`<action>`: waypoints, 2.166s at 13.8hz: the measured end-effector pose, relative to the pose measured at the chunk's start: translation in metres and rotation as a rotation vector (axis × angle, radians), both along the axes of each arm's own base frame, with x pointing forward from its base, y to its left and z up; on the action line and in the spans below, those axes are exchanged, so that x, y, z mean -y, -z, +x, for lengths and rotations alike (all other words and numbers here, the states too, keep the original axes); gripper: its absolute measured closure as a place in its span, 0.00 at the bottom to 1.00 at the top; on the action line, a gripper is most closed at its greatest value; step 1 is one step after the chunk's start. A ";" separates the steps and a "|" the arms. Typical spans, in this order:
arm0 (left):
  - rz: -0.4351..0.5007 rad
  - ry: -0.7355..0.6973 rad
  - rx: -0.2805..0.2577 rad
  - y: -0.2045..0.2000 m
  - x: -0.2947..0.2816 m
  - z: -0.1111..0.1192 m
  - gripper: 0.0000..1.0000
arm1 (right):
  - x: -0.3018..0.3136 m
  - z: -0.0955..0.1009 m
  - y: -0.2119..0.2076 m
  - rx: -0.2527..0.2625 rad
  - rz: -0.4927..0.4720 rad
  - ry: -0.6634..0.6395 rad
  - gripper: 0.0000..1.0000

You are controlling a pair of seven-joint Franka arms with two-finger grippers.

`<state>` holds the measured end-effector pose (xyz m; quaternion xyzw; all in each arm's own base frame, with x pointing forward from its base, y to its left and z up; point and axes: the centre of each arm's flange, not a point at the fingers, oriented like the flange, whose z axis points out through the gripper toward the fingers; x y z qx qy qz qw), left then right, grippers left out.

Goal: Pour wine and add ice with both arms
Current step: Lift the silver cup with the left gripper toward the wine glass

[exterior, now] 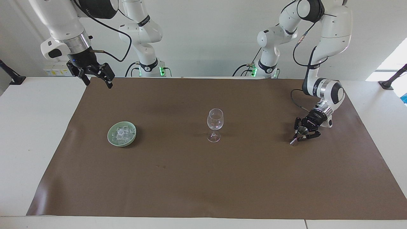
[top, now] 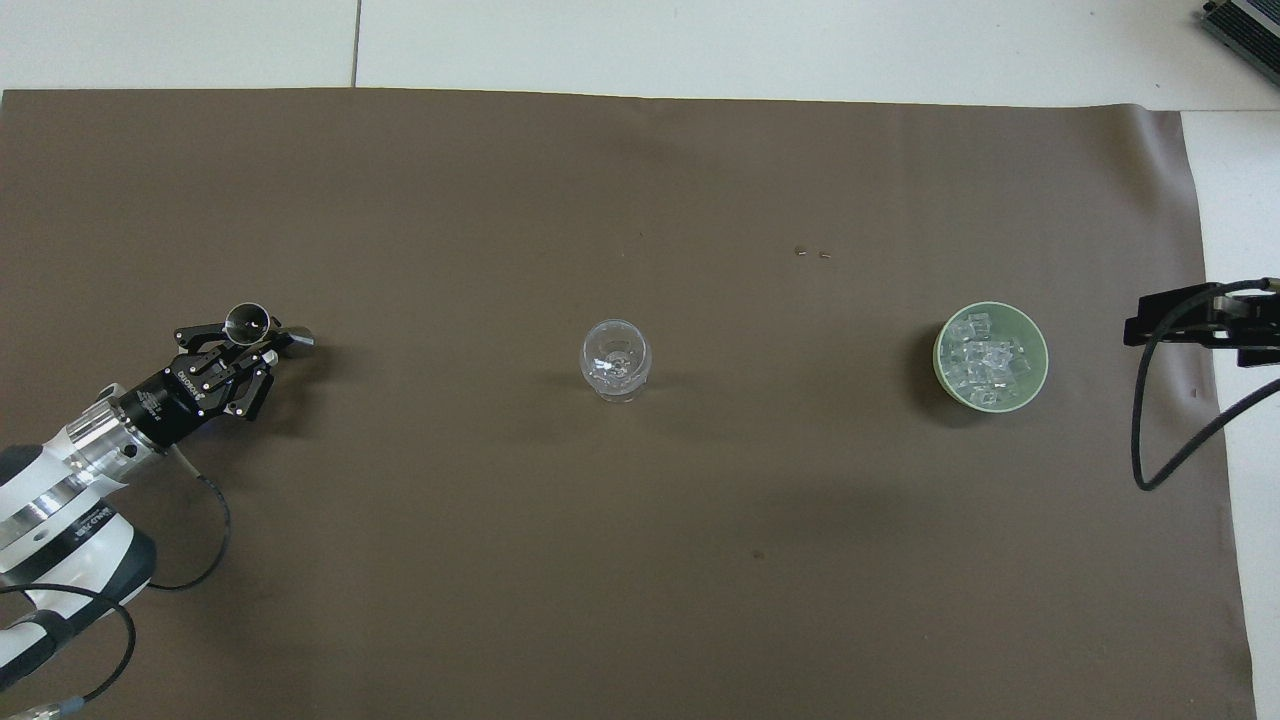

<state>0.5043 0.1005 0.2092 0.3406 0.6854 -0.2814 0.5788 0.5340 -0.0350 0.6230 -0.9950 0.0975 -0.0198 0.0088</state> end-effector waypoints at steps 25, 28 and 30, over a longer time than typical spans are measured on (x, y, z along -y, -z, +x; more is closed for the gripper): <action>0.123 0.049 0.028 -0.200 0.145 0.031 0.79 | 0.000 0.000 0.000 0.000 0.000 0.000 0.00; 0.122 0.067 0.055 -0.214 0.156 0.030 0.79 | 0.000 0.000 0.000 0.000 0.000 0.000 0.00; 0.121 0.097 0.068 -0.220 0.173 0.028 0.79 | 0.000 0.000 0.000 0.000 0.000 0.000 0.00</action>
